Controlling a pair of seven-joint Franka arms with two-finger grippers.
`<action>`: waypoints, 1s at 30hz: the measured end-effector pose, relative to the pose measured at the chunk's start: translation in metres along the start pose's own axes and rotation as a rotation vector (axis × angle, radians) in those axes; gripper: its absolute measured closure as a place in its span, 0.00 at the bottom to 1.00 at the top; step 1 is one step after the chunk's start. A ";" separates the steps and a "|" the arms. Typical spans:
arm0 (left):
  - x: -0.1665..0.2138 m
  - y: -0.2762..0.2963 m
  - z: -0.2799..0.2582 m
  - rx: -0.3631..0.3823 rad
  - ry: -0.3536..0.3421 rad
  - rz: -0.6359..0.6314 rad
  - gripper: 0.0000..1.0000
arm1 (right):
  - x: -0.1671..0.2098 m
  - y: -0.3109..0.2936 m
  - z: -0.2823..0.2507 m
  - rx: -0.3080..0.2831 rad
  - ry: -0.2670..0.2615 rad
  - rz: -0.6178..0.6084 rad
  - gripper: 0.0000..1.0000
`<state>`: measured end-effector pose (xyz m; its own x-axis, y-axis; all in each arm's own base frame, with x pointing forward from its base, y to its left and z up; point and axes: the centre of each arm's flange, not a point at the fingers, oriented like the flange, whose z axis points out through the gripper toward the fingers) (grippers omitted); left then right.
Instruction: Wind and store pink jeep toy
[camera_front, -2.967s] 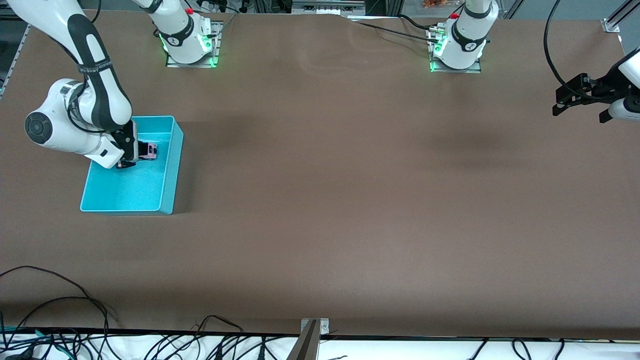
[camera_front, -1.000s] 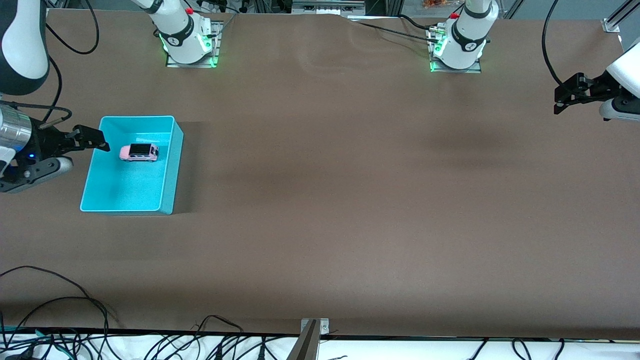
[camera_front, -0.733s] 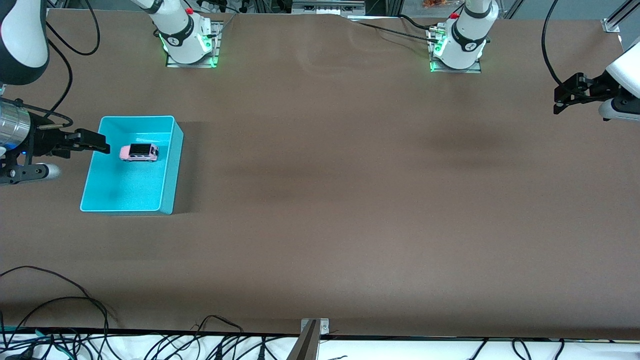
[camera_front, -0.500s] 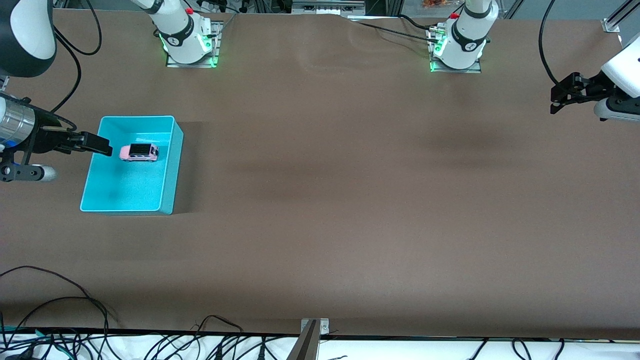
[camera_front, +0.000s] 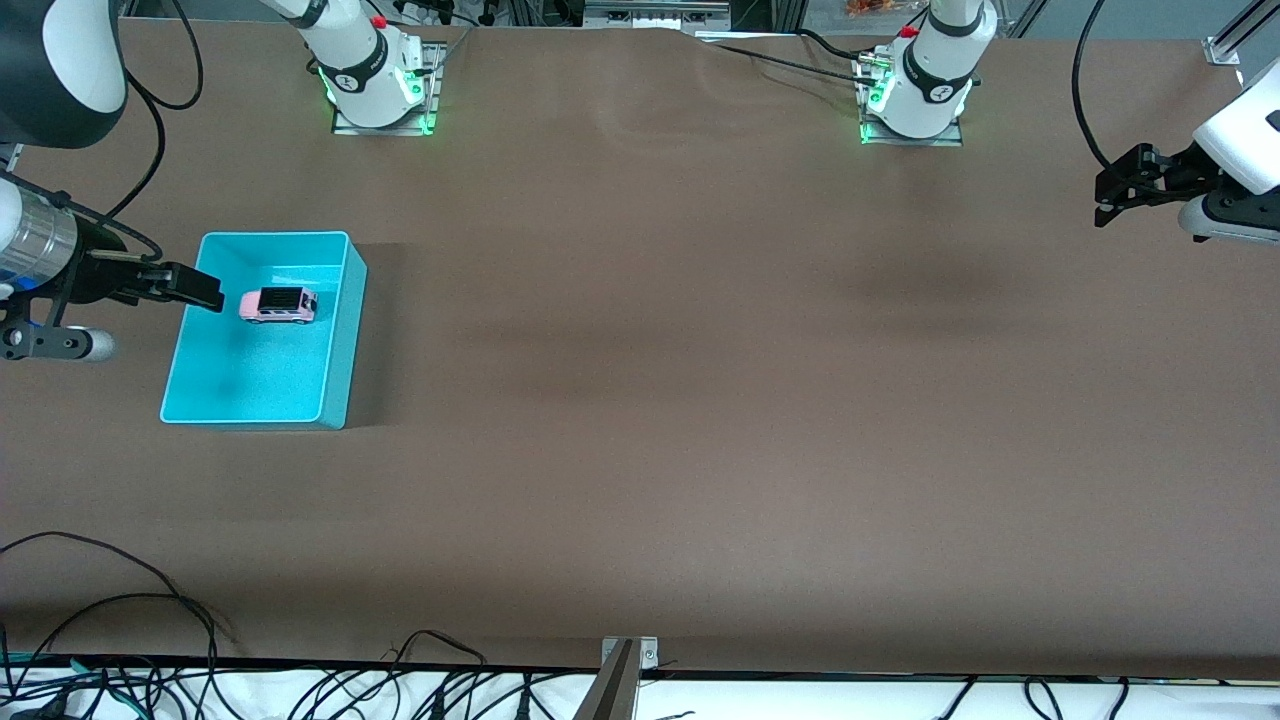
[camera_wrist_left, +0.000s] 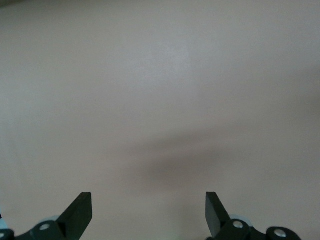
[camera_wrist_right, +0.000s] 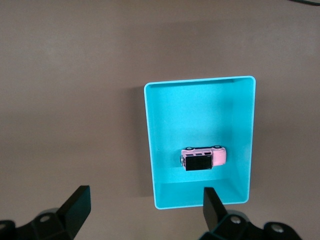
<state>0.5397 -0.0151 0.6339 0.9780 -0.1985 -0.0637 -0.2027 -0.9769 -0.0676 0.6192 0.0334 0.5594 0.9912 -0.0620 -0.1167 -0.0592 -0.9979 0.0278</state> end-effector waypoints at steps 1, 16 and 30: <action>0.000 -0.001 0.000 0.000 0.000 -0.001 0.00 | 0.000 0.000 0.001 0.001 -0.001 -0.001 0.00; 0.000 -0.001 0.000 0.000 -0.001 -0.003 0.00 | -0.042 0.021 -0.008 0.014 0.024 -0.014 0.00; -0.001 -0.001 0.000 -0.001 -0.004 -0.002 0.00 | -0.045 0.012 -0.007 0.009 0.049 -0.030 0.00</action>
<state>0.5393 -0.0138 0.6336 0.9783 -0.1958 -0.0678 -0.2003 -0.9774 -0.0670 0.5751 0.0239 0.5719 0.9972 -0.0311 -0.0685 -0.0300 -0.9994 0.0163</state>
